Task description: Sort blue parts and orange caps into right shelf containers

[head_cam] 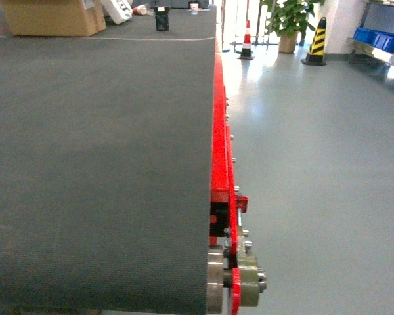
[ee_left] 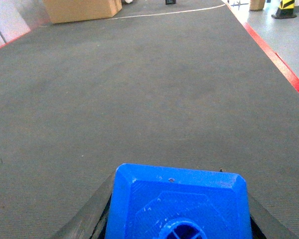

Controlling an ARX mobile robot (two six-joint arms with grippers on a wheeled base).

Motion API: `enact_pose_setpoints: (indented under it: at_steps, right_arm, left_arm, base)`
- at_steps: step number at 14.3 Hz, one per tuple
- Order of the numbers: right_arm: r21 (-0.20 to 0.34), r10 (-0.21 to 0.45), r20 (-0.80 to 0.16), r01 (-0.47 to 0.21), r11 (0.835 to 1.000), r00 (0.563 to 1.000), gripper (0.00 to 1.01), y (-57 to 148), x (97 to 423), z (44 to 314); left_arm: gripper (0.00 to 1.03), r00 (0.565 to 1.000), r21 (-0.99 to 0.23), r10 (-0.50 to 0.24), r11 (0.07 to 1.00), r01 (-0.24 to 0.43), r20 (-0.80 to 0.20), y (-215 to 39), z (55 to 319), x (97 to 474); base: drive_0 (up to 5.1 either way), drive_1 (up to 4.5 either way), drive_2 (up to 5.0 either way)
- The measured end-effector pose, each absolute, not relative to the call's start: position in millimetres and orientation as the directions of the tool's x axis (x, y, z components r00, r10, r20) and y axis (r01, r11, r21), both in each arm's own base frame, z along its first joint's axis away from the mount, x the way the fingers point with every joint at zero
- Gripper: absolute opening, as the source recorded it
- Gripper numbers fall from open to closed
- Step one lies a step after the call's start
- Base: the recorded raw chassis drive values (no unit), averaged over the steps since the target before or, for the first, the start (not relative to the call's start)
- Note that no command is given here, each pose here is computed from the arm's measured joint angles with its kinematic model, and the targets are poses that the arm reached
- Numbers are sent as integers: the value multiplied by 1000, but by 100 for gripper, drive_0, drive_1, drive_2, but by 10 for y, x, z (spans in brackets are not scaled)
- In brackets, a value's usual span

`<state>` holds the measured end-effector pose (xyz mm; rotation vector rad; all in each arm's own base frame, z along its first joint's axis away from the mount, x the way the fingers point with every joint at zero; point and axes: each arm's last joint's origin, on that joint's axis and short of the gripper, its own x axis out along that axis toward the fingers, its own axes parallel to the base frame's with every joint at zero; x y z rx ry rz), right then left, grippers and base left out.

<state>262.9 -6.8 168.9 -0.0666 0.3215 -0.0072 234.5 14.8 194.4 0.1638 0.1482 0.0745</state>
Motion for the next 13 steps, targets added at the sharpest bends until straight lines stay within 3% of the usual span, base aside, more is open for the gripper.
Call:
enact_pose_setpoints:
  at_steps: [13]
  right_arm:
    - [-66, -17, -316, -4, 998, 949, 44, -67, 2628, 1689]
  left_arm:
    - [45, 986, 168, 82, 984, -58, -142, 141, 1942, 2348]
  base:
    - [507, -238, -238]
